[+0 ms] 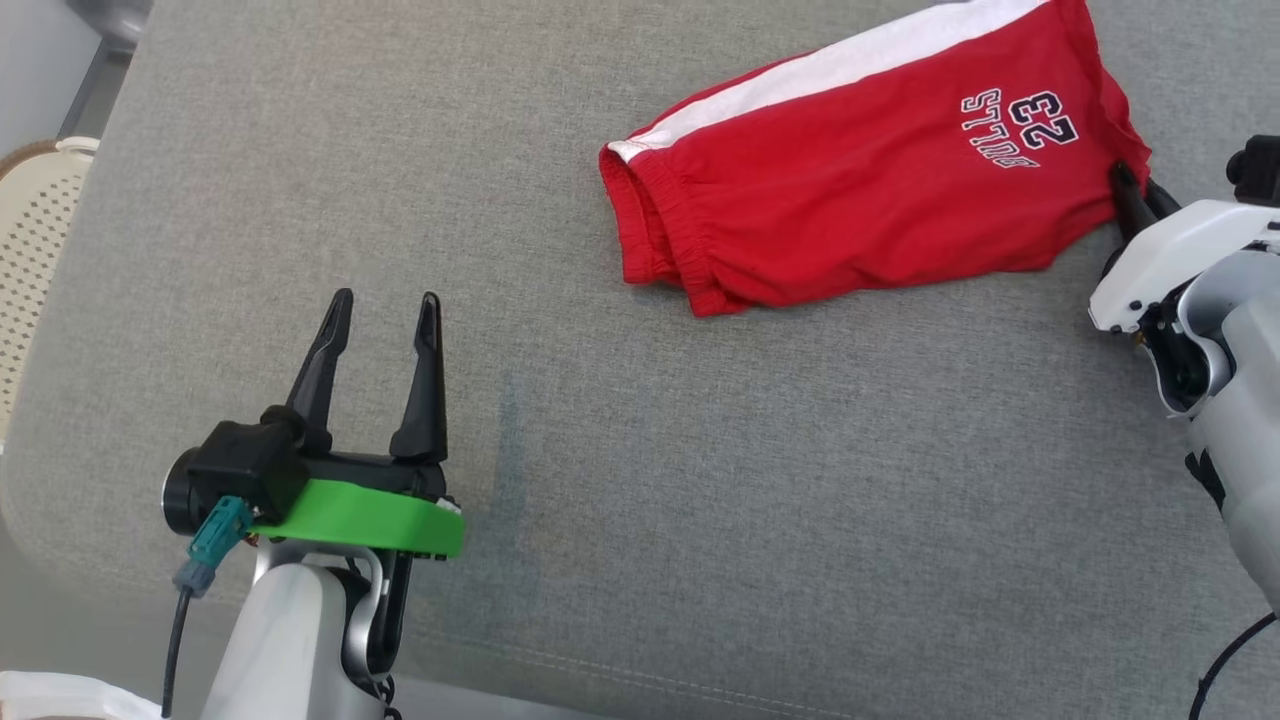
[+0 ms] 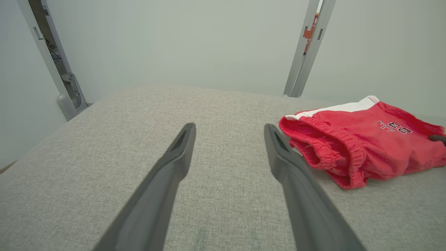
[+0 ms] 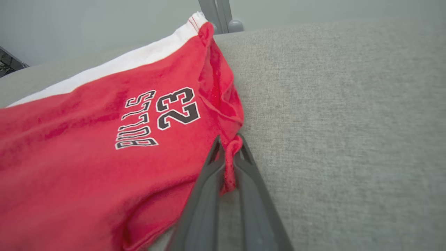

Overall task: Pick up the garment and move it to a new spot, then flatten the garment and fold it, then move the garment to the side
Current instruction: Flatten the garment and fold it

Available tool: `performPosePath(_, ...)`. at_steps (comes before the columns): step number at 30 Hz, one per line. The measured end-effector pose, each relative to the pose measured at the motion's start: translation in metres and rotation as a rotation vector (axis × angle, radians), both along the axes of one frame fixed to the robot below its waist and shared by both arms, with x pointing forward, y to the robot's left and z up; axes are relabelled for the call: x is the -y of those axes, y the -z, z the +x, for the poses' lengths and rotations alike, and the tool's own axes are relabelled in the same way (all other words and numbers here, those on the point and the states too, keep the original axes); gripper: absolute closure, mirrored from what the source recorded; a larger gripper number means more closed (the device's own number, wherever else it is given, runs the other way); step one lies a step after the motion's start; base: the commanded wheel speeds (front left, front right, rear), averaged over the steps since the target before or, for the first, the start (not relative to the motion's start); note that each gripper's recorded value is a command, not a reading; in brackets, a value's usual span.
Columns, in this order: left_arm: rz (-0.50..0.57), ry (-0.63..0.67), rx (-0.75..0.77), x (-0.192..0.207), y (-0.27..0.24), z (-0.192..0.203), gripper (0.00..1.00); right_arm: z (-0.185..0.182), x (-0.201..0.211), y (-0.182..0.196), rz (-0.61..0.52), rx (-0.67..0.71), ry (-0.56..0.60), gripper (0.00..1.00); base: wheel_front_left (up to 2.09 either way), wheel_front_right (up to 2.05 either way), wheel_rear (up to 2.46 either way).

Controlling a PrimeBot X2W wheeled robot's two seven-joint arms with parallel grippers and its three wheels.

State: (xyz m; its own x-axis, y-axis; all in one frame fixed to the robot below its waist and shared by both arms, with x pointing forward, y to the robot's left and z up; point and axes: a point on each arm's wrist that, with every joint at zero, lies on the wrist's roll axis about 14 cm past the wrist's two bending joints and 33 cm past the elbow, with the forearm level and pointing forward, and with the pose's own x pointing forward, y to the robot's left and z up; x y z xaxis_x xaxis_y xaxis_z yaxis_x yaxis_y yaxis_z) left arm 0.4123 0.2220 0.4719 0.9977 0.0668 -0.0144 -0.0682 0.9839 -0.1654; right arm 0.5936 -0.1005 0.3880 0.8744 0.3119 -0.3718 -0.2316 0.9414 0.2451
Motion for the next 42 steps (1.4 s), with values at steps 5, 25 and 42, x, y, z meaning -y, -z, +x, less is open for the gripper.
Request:
performPosePath(5, 0.002, 0.022, 0.020, 0.007, -0.006, 0.003, 0.00, -0.008, 0.020, -0.013, 0.021, 0.047, 0.046, 1.00, 0.00, 0.00, 0.00)
performPosePath(25, -0.014, 0.107, 0.063, 0.041, -0.019, -0.006, 0.00, -0.135, 0.145, -0.002, 0.145, 0.026, 0.394, 1.00, 0.00, 0.00, 0.00)
performPosePath(42, -0.014, 0.125, 0.093, 0.047, -0.030, -0.014, 0.00, -0.100, 0.065, -0.105, 0.224, 0.334, 0.186, 1.00, 0.00, 0.00, 0.00)
